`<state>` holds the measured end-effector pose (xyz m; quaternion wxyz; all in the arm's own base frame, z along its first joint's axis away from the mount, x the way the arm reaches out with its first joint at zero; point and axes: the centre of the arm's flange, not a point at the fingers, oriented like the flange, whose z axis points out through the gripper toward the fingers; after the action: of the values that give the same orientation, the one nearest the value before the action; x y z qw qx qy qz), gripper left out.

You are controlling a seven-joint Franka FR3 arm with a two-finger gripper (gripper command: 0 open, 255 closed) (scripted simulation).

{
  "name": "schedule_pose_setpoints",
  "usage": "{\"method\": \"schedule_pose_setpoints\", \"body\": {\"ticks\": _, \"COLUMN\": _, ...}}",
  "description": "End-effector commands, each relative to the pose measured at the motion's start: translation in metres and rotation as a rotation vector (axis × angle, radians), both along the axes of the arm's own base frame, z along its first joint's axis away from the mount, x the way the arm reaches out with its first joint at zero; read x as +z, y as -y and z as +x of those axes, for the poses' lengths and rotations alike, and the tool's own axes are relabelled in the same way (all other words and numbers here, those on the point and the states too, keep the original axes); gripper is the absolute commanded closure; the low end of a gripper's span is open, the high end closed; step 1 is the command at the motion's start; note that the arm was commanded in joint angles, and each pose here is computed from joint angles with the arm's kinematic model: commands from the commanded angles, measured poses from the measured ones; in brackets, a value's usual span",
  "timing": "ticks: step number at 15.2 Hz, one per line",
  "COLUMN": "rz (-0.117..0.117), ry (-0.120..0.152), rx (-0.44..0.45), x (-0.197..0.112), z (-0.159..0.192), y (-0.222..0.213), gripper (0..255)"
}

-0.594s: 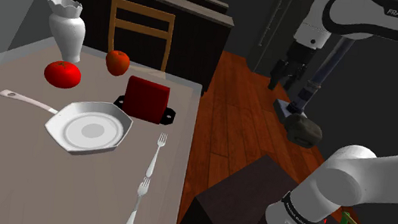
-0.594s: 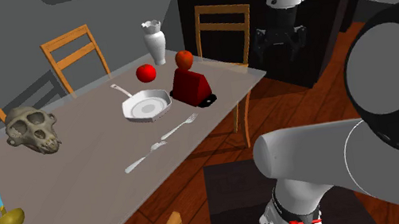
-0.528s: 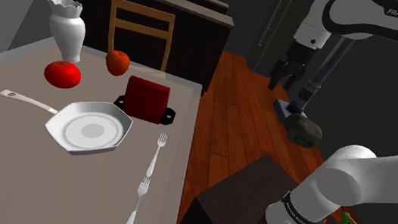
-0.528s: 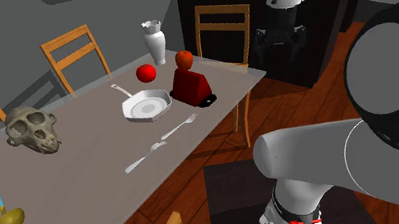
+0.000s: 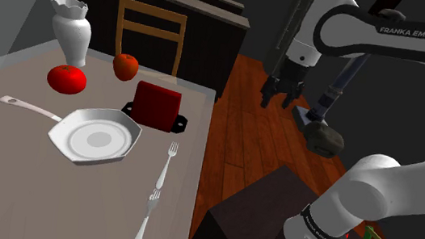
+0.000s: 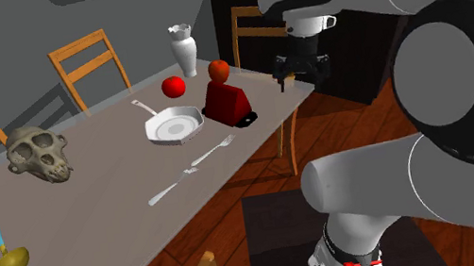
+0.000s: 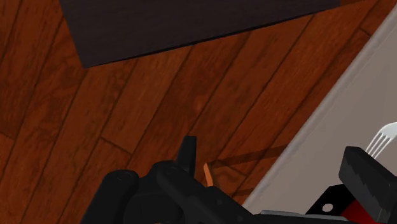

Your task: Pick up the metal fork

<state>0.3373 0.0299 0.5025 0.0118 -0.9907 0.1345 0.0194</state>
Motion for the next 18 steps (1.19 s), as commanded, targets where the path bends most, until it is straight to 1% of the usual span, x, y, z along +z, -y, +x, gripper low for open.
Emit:
{"method": "schedule_pose_setpoints", "body": {"ticks": 1, "rz": 0.003, "ry": -0.004, "rx": -0.038, "x": -0.017, "z": 0.003, "y": -0.022, "gripper": 0}}
{"method": "schedule_pose_setpoints", "body": {"ticks": 9, "rz": 0.012, "ry": -0.022, "rx": -0.18, "x": -0.083, "z": 0.037, "y": -0.096, "gripper": 0}}
{"method": "schedule_pose_setpoints", "body": {"ticks": 18, "rz": 0.023, "ry": -0.043, "rx": -0.34, "x": -0.157, "z": 0.085, "y": -0.174, "gripper": 0}}
